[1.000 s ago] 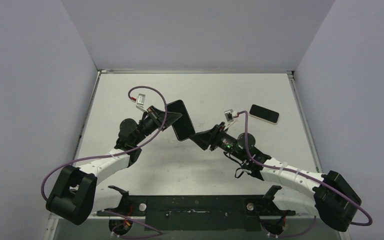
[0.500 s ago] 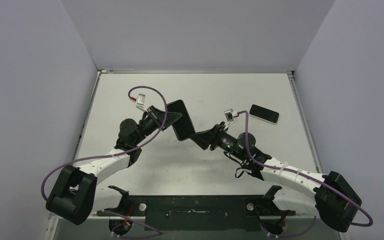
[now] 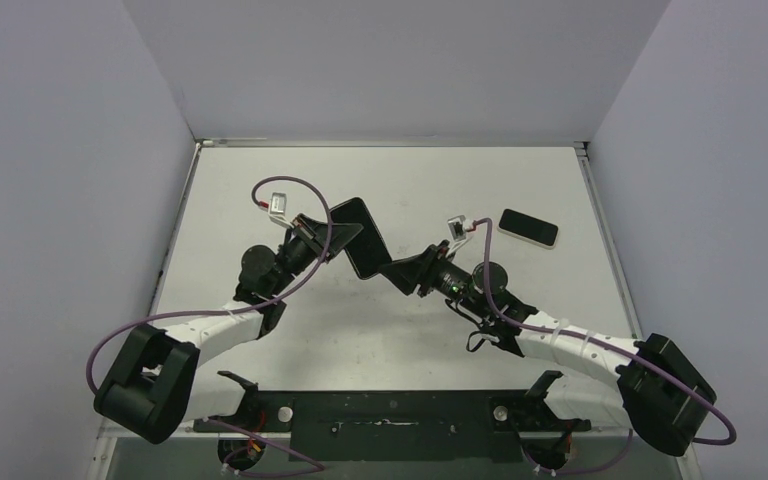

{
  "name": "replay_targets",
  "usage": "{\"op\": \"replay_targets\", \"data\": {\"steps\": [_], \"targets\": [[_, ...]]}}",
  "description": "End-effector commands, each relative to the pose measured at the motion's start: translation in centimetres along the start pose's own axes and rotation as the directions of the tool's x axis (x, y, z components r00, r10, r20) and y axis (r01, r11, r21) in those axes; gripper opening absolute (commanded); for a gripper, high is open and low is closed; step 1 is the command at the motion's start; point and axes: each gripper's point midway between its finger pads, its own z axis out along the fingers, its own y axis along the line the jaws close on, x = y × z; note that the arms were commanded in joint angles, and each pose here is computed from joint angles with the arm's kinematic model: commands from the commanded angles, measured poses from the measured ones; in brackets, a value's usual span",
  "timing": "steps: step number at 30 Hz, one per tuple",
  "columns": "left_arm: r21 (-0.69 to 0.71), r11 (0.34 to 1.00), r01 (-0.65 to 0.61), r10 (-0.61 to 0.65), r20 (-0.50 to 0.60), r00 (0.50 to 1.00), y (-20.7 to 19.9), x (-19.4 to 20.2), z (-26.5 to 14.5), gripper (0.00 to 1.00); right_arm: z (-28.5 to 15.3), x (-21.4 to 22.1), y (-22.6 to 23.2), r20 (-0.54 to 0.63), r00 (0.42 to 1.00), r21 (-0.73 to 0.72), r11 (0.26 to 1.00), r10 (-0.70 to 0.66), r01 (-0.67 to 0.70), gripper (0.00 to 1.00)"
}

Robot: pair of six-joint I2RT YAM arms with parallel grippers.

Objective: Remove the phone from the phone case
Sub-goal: Remove the phone case from the phone.

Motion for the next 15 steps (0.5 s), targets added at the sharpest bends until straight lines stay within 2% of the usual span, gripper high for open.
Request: {"op": "replay_targets", "data": {"steps": [1,15], "targets": [[0.257,0.962,0.095,-0.075,-0.089,0.993,-7.2,1.9,-0.5,0.00,0.5,-1.4,2.7,0.038,0.999,-0.116,0.993,0.004,0.000,0.54],[0.188,0.982,-0.009,0.036,-0.140,0.990,-5.9,4.2,0.7,0.00,0.3,-3.2,7.2,0.050,0.998,-0.287,0.956,-0.047,0.060,0.45]]}}
